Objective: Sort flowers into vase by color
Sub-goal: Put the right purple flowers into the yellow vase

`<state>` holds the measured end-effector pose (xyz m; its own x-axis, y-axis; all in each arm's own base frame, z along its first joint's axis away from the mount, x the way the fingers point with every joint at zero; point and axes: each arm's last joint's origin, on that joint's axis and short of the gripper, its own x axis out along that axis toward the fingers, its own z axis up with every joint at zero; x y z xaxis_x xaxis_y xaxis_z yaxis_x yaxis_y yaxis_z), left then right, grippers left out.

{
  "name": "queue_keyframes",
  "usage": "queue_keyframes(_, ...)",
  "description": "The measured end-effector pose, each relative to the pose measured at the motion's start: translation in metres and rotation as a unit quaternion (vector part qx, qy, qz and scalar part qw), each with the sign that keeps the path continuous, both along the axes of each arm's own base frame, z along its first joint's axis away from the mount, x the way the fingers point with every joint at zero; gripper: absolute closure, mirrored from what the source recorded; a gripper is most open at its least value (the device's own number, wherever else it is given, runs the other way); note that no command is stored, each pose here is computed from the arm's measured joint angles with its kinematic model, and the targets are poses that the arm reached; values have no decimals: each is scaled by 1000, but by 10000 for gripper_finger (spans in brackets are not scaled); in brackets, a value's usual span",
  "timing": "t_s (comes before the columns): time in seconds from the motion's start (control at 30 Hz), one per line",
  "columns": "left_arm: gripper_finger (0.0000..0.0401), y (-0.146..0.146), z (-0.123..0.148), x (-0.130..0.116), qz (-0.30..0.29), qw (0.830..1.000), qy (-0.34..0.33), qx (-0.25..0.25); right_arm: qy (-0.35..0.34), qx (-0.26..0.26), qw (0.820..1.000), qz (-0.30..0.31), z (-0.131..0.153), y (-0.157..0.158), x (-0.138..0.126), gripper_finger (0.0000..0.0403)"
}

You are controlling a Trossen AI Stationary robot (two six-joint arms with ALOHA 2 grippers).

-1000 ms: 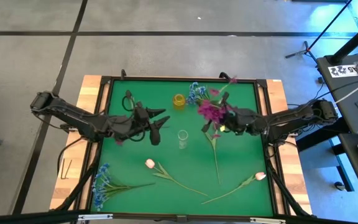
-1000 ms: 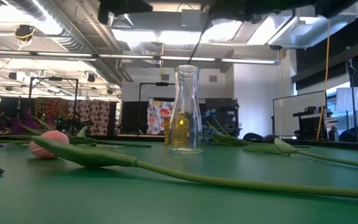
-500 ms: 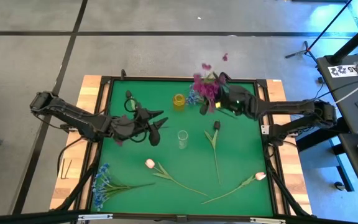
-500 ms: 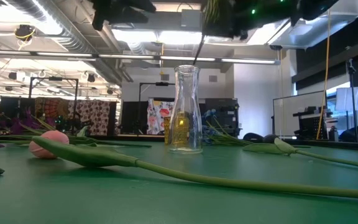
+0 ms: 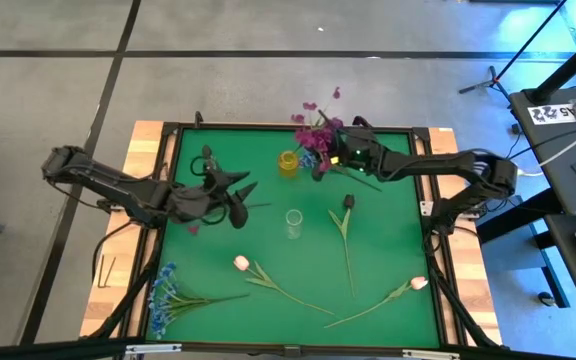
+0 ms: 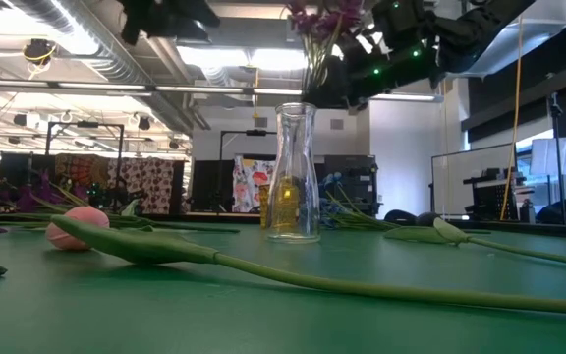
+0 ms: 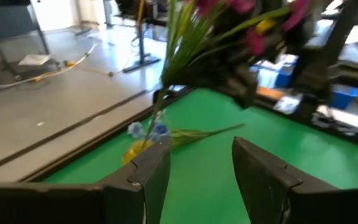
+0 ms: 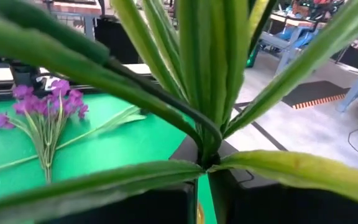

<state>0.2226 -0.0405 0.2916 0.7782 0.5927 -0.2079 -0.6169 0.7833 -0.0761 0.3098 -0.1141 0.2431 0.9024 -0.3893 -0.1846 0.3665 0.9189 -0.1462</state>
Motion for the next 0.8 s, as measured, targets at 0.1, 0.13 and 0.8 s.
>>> queue_keyframes(0.1,235,-5,6,-7,-16,1000,-6,8,4,2,1000,0,-3,0,1,381)
queue_keyframes(0.13,235,-5,8,-9,-20,1000,-8,10,2,1,1000,0,-2,0,1,381)
queue_keyframes(0.8,235,-7,9,-16,-30,999,-18,8,21,16,999,25,-6,1,1,276)
